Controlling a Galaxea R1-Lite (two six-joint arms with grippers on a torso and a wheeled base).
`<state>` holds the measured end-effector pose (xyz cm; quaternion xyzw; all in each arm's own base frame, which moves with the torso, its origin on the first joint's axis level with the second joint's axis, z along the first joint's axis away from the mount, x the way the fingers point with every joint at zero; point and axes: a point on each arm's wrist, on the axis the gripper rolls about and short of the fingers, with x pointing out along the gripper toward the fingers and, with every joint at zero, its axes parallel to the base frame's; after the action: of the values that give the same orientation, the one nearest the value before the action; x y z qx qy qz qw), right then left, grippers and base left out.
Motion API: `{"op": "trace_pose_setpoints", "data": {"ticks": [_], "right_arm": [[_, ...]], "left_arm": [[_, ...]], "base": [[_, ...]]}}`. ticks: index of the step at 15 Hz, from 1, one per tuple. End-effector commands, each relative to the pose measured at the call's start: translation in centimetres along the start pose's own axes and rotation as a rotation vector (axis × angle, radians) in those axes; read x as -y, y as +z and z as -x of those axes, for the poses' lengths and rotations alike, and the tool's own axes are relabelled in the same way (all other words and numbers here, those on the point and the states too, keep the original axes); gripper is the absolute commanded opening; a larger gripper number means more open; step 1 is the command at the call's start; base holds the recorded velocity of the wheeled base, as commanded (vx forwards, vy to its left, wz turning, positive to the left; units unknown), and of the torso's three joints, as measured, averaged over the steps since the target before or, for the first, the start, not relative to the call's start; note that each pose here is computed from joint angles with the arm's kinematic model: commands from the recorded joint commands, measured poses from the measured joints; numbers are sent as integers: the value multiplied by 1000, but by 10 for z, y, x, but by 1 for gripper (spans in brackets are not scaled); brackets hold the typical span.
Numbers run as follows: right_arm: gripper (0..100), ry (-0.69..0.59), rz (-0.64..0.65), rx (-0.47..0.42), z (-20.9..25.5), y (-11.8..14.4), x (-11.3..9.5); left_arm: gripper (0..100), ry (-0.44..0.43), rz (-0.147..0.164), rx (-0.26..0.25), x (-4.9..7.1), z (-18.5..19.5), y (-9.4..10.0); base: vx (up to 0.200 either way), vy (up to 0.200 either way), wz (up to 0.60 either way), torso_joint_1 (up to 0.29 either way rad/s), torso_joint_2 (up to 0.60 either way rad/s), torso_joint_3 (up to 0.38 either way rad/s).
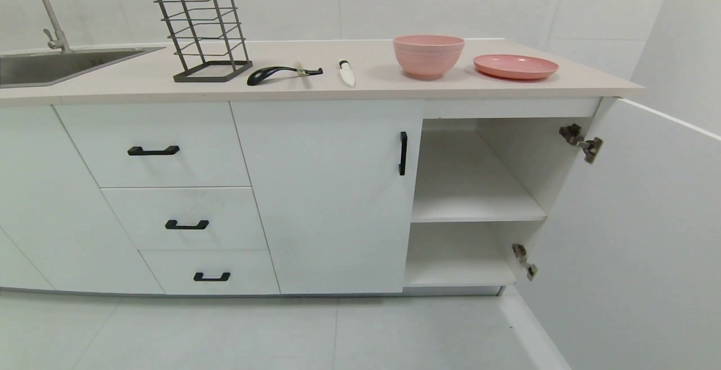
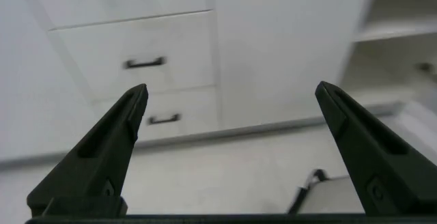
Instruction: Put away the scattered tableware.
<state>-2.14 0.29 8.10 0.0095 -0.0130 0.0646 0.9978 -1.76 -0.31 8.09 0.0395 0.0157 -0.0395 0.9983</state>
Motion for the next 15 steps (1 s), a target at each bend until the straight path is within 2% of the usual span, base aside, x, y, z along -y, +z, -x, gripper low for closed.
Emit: {"op": "trace_pose_setpoints", "data": {"ticks": [1,2,3,5,15], "right_arm": [[100,-155,34,-59,1,-6,3],[100,-157,30,-54,1,-6,3],[100,-148,28,-42,1,-5,3],[100,-146,17,-44,1,-5,3],[100,-149,15,-44,1,-5,3]], "left_arm": [[100,34,7,-29,-1,0,-4],[100,21,19,-24,-1,1,-4],[100,-23,60,-10,-1,2,-4],[100,-3,47,36,-1,5,-6],[100,18,61,35,-1,5,-6]], "base": [[0,0,0,0,0,0],[0,0,0,0,0,0],[0,0,0,0,0,0],[0,0,0,0,0,0],[0,0,-60,1,0,1]]}}
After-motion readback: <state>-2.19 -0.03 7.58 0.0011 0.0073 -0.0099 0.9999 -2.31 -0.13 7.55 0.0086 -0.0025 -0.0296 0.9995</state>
